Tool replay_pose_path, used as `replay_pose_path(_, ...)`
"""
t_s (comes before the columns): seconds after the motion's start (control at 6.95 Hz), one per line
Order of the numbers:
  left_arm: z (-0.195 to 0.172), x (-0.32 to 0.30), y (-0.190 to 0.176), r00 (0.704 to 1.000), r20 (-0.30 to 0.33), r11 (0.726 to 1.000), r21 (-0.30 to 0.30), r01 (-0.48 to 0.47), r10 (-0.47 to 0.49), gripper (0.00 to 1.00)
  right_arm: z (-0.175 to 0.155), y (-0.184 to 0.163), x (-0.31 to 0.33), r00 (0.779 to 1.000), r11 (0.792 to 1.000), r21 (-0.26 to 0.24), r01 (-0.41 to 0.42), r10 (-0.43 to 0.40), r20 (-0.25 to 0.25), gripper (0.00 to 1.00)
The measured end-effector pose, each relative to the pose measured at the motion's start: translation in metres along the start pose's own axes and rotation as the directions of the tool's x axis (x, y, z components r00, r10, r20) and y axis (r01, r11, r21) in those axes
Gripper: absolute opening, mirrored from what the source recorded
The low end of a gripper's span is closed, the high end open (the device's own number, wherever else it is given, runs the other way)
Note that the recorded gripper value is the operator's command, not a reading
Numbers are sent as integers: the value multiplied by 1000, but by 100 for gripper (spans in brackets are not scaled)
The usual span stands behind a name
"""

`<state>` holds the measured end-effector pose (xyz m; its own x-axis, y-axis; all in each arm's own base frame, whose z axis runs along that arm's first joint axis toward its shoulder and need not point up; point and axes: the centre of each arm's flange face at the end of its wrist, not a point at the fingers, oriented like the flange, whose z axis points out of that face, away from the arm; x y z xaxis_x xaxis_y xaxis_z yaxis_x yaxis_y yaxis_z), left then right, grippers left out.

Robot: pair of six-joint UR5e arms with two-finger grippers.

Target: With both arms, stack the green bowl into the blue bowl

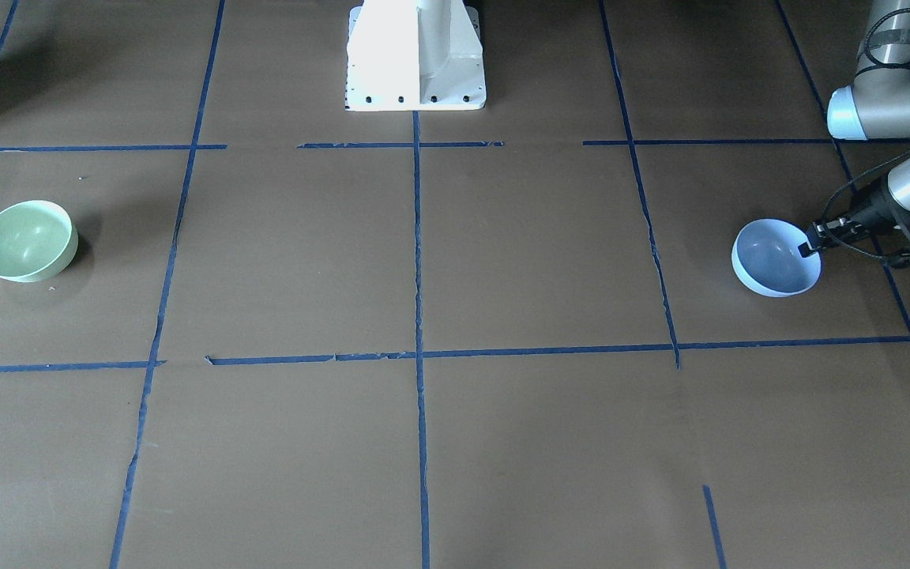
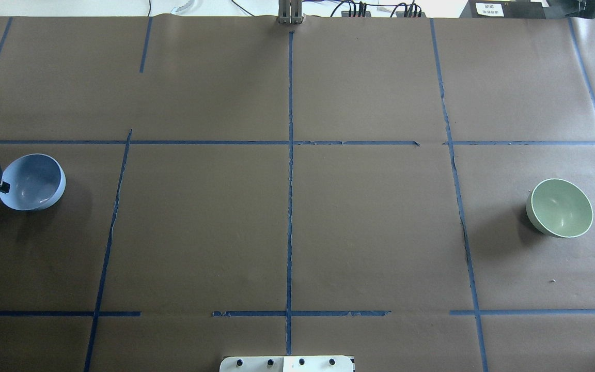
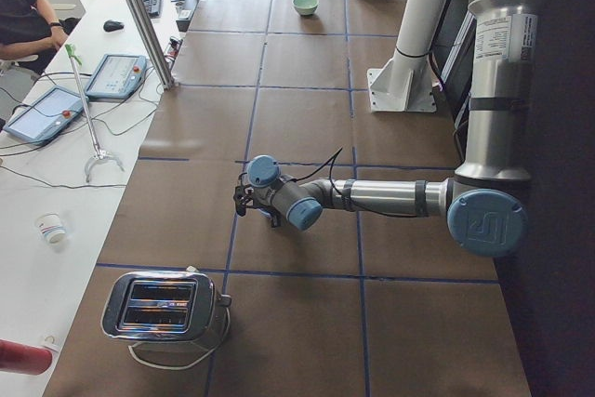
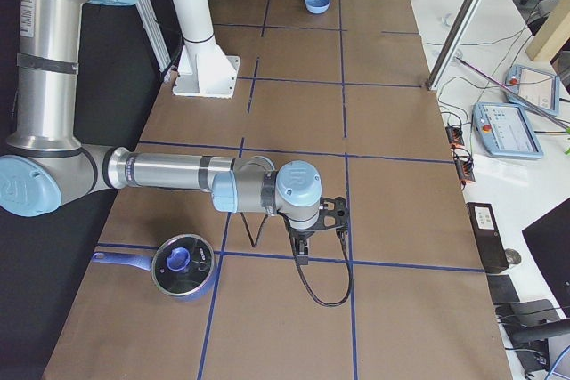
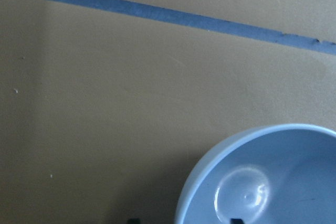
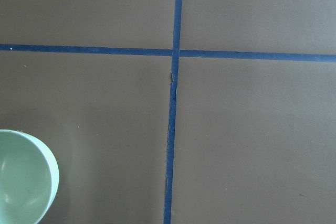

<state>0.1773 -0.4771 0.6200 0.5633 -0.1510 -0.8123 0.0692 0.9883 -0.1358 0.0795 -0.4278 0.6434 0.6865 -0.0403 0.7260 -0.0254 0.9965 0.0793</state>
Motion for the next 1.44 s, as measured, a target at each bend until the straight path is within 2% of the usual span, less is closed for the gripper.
replay_pose_path(0.14, -15, 15, 2, 1000, -17, 1000, -9, 6, -6, 0, 0, 0, 0, 1000, 1000, 0, 0, 0, 1, 100)
replay_pose_path(0.43, -75, 80, 11, 998, -13, 998, -29, 61, -61, 0, -2, -2, -3, 1000, 1000, 4, 2, -2, 2, 100)
replay_pose_path(0.72, -122, 196, 4, 990, -1, 989, -47, 138, -138, 0, -8, -6, -14, 1000, 1000, 19, 19, -20, 24, 100)
replay_pose_path(0.86, -112, 273, 6, 983, 7, 982, -60, 181, -181, 0, -9, -7, -22, 998, 1000, 22, 16, -17, 68, 100)
replay_pose_path(1.01, -81, 354, 17, 976, 30, 975, -54, 218, -216, 0, -6, -9, -34, 993, 1000, 20, -4, 2, 115, 100)
replay_pose_path(1.15, -51, 412, 29, 971, 35, 971, -38, 238, -237, 0, 2, -14, -51, 991, 1000, 20, -24, 21, 136, 100)
replay_pose_path(1.44, -7, 468, 40, 960, -13, 960, -17, 279, -279, 0, 27, -23, -97, 988, 995, 44, -88, 82, 131, 100)
